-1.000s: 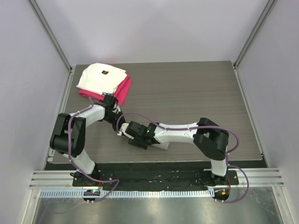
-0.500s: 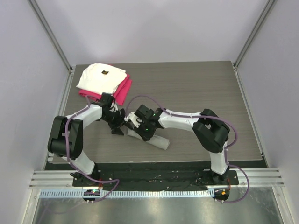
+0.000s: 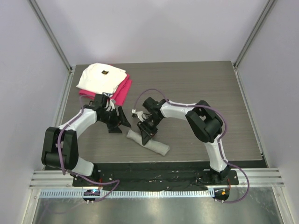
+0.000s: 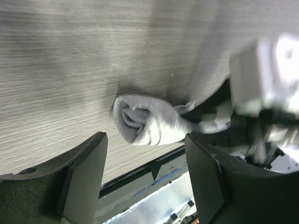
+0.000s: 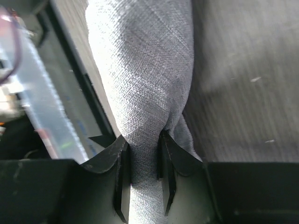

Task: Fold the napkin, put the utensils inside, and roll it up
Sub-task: Roll the napkin with the utensil

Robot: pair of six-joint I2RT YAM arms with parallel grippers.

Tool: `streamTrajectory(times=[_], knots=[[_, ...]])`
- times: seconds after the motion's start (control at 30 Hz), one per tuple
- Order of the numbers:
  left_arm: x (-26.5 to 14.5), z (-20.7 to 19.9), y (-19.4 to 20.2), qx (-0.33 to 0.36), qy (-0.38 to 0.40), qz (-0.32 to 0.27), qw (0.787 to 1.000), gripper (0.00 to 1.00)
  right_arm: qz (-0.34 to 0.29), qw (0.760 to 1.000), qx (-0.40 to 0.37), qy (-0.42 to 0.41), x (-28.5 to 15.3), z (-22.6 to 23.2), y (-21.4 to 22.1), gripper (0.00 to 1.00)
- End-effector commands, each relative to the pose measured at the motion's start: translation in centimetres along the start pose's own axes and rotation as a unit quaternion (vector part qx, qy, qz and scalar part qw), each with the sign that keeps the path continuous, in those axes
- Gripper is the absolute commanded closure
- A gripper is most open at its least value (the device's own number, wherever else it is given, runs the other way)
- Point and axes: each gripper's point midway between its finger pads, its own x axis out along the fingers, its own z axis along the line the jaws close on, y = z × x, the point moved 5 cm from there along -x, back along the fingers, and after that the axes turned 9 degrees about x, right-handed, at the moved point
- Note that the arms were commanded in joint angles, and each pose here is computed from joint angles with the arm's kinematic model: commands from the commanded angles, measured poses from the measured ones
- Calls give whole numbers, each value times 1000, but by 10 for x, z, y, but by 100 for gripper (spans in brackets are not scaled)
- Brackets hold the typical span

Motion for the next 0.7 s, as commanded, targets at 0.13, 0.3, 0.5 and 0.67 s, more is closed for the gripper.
streamTrajectory(times=[0.13, 0.3, 0.5, 0.67], knots=[[14, -18, 9, 44, 68, 8, 997, 32, -9, 994, 56, -93, -11, -15, -17, 80], [26, -17, 9, 49, 54, 9, 997, 36, -5, 993, 72, -97, -10, -28, -17, 82], [29, -10, 1, 52, 22, -7, 998, 43, -2, 992, 78, -97, -9, -32, -16, 83], [22, -10, -8, 62, -2, -35, 997, 42, 2, 992, 83, -95, -8, -34, -14, 83]])
